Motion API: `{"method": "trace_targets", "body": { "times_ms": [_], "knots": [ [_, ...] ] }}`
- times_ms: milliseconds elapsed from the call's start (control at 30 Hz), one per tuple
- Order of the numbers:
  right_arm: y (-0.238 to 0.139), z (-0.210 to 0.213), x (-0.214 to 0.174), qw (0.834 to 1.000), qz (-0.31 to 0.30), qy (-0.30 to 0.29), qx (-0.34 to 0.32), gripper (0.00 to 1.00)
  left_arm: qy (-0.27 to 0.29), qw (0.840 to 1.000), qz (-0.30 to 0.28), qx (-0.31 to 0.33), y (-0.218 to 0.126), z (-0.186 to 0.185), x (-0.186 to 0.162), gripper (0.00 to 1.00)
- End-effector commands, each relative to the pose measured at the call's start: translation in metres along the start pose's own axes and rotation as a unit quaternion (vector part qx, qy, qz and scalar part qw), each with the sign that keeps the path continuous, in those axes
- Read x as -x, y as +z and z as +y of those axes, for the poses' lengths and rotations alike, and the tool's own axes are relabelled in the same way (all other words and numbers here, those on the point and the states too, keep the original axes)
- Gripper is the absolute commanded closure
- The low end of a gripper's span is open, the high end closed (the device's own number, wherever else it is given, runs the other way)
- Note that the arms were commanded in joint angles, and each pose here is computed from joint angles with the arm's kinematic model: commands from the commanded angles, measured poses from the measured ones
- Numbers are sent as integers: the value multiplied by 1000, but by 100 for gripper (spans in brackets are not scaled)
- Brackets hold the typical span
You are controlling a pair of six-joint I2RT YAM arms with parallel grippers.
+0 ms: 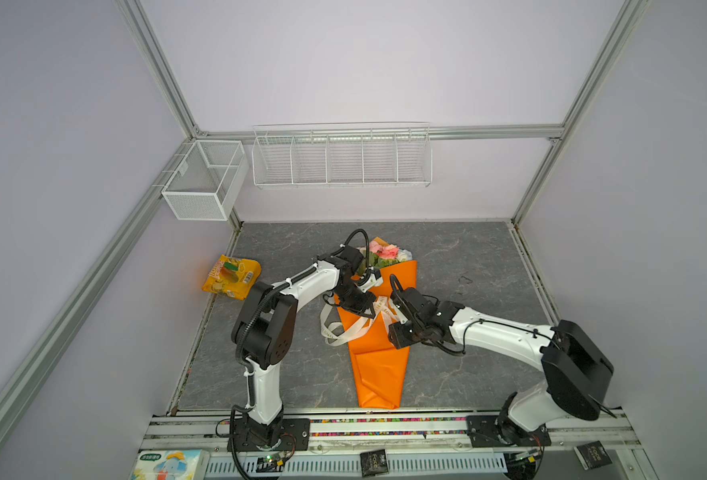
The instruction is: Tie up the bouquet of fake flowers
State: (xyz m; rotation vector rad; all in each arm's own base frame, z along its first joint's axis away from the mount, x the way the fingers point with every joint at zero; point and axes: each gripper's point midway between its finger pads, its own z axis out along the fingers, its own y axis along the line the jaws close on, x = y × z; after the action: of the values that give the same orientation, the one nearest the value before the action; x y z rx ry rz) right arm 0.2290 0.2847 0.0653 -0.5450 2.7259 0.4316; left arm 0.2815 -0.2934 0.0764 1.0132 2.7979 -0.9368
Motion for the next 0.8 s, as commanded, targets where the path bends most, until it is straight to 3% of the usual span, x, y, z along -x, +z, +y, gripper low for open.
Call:
{"method": "trace_targets", "body": {
  "times_ms": [0,200,300,400,600,767],
  "knots": [
    [9,-3,0,999,1,3,-42,45,-2,1000,-1,-1,-1,-2,4,100],
    [29,-5,-6,993,12,-28,-112,46,-14,1000,1,6,5,4,2,100],
    [35,-8,-9,989,18,-39,-139,54,-17,1000,5,8,7,6,0,100],
    [35,-14,-12,988,14,-29,-153,69,-18,1000,7,10,8,7,-1,100],
    [29,-8,-7,990,-2,-22,-137,93,-17,1000,7,10,6,7,-1,100],
    [-2,-6,6,991,-45,-7,-127,93,-18,1000,0,17,1,6,1,99]
  ]
}}
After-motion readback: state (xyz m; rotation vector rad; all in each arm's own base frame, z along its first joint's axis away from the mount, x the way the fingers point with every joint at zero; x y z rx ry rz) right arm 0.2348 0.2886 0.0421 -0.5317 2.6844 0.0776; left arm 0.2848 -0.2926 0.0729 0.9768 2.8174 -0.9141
